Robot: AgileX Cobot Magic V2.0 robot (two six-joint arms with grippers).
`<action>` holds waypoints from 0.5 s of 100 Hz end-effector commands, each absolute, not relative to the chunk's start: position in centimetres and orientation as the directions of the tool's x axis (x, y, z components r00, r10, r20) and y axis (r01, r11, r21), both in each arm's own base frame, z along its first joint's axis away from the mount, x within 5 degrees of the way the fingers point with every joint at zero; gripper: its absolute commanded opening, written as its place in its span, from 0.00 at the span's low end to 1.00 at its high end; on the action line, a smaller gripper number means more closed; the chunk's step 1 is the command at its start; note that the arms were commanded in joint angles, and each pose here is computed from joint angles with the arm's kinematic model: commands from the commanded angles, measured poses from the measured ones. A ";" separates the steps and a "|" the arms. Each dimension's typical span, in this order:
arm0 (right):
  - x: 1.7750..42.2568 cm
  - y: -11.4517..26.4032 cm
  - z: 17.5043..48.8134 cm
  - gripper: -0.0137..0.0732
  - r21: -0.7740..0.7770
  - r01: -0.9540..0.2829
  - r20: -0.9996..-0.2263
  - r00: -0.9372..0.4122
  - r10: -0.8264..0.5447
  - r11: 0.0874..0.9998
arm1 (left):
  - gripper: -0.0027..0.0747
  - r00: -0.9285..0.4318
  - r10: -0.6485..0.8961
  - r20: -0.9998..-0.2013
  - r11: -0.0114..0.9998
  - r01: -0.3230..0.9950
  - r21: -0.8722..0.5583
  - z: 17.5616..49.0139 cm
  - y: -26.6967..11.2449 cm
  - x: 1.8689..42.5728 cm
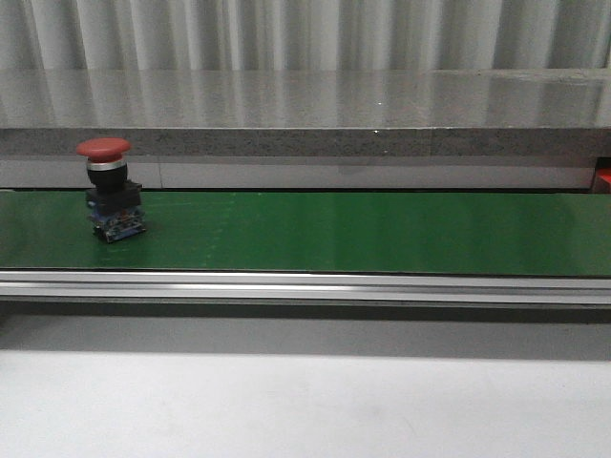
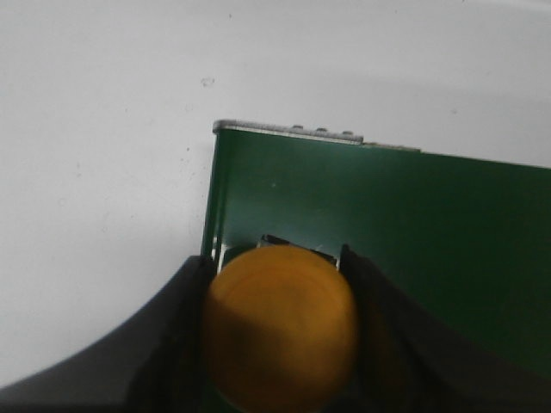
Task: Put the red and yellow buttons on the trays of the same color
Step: 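Move the left gripper over a yellow button on the panel and grasp it, then set the yellow button on the belt and open the left gripper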
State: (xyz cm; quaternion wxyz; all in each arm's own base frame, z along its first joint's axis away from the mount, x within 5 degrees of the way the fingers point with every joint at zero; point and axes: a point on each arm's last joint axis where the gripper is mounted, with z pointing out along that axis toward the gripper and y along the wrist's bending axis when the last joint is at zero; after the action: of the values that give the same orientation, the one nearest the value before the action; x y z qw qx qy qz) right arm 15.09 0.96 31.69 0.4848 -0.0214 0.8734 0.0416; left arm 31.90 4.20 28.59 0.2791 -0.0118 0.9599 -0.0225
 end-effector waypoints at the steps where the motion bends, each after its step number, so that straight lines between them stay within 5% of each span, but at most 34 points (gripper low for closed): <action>1: 15.3 0.9 33.1 0.08 0.051 -0.076 -0.895 -0.447 0.012 0.996 | 0.01 -0.771 -0.019 -0.637 1.000 -0.008 -0.021 29.9 3.8 31.8; 50: 15.3 0.9 33.1 0.08 0.051 -0.076 -0.895 -0.447 0.012 0.996 | 0.02 -0.796 -0.013 -0.605 1.000 -0.010 -0.008 27.3 4.0 31.9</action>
State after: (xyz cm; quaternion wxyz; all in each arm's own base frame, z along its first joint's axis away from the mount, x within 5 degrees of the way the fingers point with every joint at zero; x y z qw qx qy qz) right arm 15.09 0.96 31.69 0.4848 -0.0214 0.8734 0.0416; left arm 31.51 4.18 25.83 0.2775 -0.0061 0.9607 -0.0049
